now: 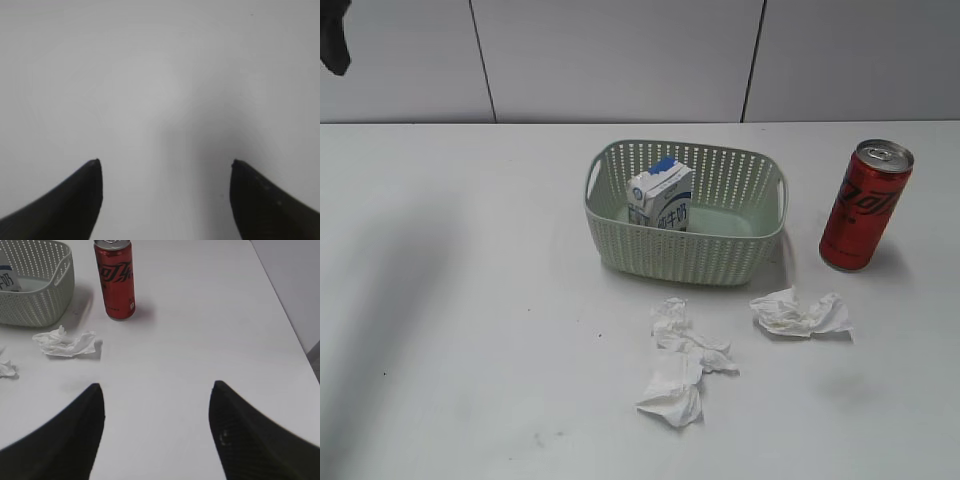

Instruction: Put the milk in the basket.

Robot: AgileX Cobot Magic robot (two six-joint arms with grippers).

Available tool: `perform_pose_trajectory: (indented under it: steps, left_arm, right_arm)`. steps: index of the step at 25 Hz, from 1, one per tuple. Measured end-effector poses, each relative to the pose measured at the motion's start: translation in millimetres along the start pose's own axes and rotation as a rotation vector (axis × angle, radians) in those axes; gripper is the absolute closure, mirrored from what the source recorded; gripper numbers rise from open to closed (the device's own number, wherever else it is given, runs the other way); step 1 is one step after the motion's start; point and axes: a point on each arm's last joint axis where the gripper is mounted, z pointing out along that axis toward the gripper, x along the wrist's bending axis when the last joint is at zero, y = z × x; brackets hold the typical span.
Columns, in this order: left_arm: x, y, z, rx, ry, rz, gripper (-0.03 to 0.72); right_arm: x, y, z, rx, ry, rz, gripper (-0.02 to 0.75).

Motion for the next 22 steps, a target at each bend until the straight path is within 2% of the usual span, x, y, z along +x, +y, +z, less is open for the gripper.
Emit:
perform_pose_trajectory:
  steps: [3,7,10,17,22]
  left_arm:
    - [6.8,-3.0,-16.6,-0.040,-0.011,-0.038,0.100]
    - [-0.1,-15.7,-39.0,-0.071,-0.031,-0.045,0.100]
    - [-4.2,-35.0,-42.4,-0.040,-0.038,-0.048,0.100]
    - [-19.0,-115.4,-23.8,0.139,-0.070,-0.065,0.100]
    - [-34.1,-185.9,-13.5,0.161,-0.091,-0.091,0.100]
  right_arm:
    - [0.0,0.0,0.0,0.000,0.000,0.000,0.227]
    - [0.0,0.0,0.0,0.000,0.000,0.000,0.227]
    - [0.0,0.0,0.0,0.000,0.000,0.000,0.227]
    - [0.0,0.0,0.0,0.000,0.000,0.000,0.227]
    - [0.0,0.0,0.0,0.000,0.000,0.000,0.227]
